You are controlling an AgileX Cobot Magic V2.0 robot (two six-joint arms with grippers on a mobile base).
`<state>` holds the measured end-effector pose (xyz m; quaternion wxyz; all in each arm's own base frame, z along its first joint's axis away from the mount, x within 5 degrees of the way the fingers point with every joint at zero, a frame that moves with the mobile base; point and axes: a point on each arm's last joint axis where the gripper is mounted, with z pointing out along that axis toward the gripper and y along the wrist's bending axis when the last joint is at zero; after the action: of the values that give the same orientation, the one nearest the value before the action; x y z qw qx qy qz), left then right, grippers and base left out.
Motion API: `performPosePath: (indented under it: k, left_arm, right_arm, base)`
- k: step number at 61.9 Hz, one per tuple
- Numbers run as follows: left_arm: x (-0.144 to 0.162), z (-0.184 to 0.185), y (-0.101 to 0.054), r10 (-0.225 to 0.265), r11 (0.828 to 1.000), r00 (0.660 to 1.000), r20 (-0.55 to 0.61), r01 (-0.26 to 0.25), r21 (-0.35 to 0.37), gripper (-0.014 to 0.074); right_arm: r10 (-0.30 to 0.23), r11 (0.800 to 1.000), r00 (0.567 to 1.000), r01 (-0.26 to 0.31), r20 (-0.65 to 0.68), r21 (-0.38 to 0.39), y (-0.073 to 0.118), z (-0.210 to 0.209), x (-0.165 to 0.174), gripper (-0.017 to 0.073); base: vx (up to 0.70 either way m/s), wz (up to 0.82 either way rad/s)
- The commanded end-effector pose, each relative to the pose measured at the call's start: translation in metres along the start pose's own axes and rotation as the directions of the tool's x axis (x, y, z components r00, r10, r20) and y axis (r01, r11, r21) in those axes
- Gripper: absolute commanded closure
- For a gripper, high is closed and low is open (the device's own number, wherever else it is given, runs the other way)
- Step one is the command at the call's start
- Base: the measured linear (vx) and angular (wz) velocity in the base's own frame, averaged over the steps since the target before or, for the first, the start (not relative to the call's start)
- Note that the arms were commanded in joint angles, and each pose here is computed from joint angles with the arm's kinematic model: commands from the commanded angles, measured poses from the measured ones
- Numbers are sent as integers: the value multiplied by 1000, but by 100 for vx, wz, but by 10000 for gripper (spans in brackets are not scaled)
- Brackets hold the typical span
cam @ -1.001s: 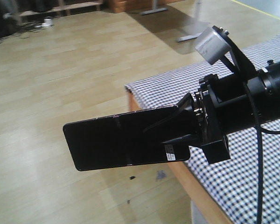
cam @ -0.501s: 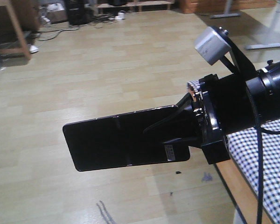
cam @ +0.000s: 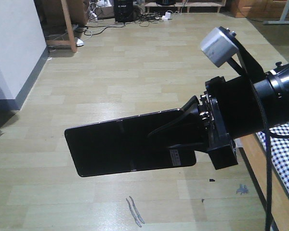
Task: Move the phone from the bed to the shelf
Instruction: 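Hold the phone in the right gripper while the base turns away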
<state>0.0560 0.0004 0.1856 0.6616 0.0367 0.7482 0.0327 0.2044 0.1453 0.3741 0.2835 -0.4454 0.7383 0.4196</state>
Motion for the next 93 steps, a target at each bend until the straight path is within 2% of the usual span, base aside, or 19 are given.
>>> performPosePath:
  k: [1,45,93]
  left_arm:
    - [-16,-3,1,-8,1000,994,108,9,-3,593]
    - [-16,-3,1,-8,1000,994,108,9,-3,593]
    - [-16,-3,1,-8,1000,994,108,9,-3,593]
  right_arm:
    - [-27,997,998,32,65,-76,19,-10,-10,560]
    - [-27,997,998,32,65,-77,19,-10,-10,560]
    - [-26,997,997,31,66,-77,20,-10,-11,560]
  base:
    - [-3,12]
    - [7,1]
    - [25,-2]
